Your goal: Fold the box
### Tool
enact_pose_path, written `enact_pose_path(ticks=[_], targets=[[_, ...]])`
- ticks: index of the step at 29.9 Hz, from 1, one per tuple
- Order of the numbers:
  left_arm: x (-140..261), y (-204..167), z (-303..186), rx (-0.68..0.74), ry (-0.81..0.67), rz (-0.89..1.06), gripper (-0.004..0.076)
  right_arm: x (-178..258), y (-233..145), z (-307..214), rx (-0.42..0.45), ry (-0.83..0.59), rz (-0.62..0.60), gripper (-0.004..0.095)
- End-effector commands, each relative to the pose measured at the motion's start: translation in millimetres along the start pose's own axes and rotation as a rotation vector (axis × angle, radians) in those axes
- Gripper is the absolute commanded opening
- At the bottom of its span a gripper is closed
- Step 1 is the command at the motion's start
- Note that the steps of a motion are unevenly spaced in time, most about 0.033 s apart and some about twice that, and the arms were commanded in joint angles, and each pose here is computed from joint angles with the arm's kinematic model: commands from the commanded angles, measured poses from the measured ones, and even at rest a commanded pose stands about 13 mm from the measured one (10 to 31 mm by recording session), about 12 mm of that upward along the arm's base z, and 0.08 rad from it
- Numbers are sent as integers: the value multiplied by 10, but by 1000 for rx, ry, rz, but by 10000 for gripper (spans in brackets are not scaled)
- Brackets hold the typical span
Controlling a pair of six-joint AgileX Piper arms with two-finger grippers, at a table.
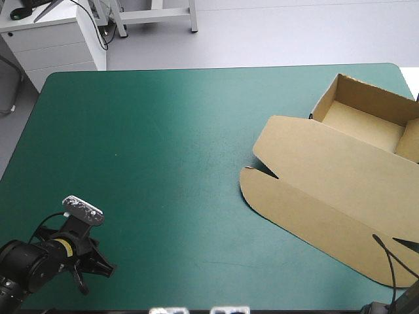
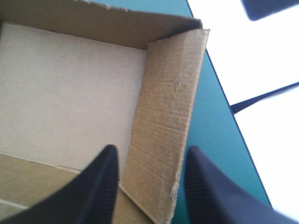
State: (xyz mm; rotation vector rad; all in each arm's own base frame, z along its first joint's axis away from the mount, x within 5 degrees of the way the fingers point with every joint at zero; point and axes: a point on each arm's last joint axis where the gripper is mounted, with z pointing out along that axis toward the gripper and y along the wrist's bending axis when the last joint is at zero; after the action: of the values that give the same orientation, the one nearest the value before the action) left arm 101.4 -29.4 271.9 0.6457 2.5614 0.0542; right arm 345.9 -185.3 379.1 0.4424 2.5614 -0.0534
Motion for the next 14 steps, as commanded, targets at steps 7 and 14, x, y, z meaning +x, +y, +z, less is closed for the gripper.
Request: enact_pose_path(ticks=[7,14], targets=[[-83,14,-63,-6,-68,-10,-8,73,423,-1048,-107,-253,-90,-4],[-88,14,-63,-7,-74,-10,-8,255,1018,-1297,-207,-284,-260,-4]])
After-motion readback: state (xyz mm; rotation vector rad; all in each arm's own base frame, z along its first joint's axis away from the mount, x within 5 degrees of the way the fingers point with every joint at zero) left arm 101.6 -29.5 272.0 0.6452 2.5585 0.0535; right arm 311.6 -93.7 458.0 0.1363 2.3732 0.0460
